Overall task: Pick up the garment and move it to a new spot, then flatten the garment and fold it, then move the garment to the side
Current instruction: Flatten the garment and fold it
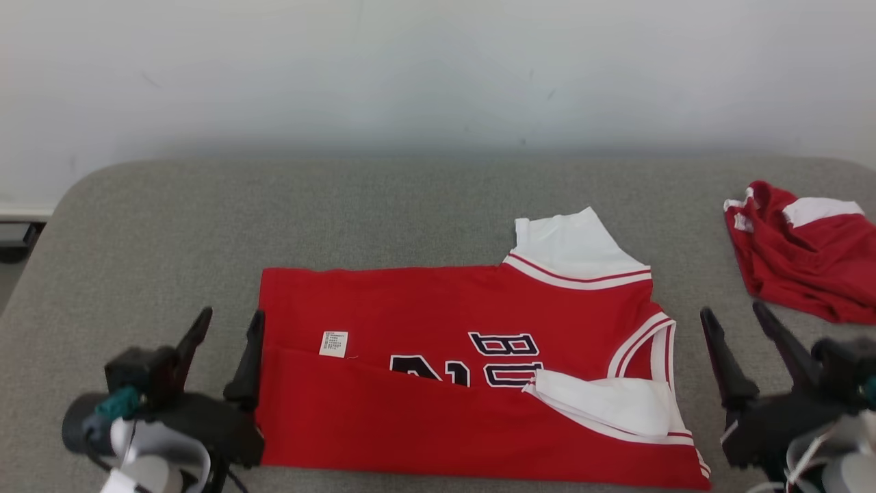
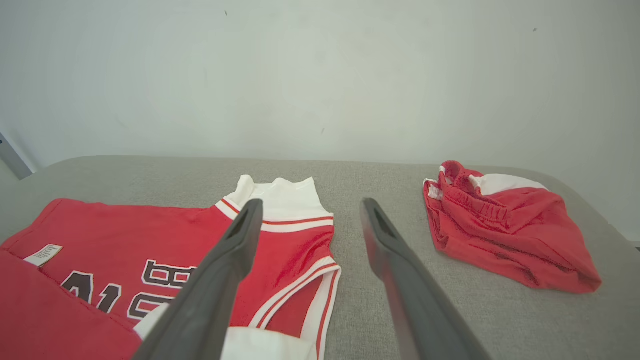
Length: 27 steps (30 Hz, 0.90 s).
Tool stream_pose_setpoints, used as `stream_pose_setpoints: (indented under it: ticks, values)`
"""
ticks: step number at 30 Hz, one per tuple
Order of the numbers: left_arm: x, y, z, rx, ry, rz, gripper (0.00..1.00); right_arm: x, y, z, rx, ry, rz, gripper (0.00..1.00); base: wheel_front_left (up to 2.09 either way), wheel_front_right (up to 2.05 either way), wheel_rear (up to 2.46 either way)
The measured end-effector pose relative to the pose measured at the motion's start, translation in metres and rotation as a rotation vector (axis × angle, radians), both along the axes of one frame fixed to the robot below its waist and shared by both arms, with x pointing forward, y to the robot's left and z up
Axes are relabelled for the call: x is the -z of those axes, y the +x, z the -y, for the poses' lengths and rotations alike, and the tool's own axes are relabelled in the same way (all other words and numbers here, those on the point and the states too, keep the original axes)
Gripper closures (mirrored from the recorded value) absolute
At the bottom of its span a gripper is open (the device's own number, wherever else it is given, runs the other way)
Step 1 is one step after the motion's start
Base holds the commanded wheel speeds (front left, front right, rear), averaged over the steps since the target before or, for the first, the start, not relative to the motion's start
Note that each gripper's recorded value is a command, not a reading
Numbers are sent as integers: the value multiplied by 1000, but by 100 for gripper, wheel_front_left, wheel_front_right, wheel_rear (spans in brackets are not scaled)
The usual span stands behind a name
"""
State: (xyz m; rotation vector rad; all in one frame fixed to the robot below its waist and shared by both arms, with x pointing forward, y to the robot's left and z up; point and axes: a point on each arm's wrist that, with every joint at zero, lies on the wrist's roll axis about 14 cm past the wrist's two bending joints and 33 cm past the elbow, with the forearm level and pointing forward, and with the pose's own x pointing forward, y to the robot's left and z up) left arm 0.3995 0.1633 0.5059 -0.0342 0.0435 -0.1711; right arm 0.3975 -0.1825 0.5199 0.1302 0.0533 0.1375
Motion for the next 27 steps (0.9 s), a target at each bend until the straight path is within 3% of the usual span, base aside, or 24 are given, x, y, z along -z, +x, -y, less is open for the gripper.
stream_pose_setpoints:
  ticks: [11, 22, 27]
  values:
    - [17, 61, 1, 34, 12, -148, 0, -12, 93, -29, -110, -120, -48, 0, 0, 0, 0]
    - [60, 86, -4, 16, -25, -336, 0, 26, 160, -69, -213, -178, -217, 0, 0, 0, 0]
    - [69, 98, 5, 35, -41, -384, 0, 51, 182, -70, -208, -214, -312, 0, 0, 0, 0]
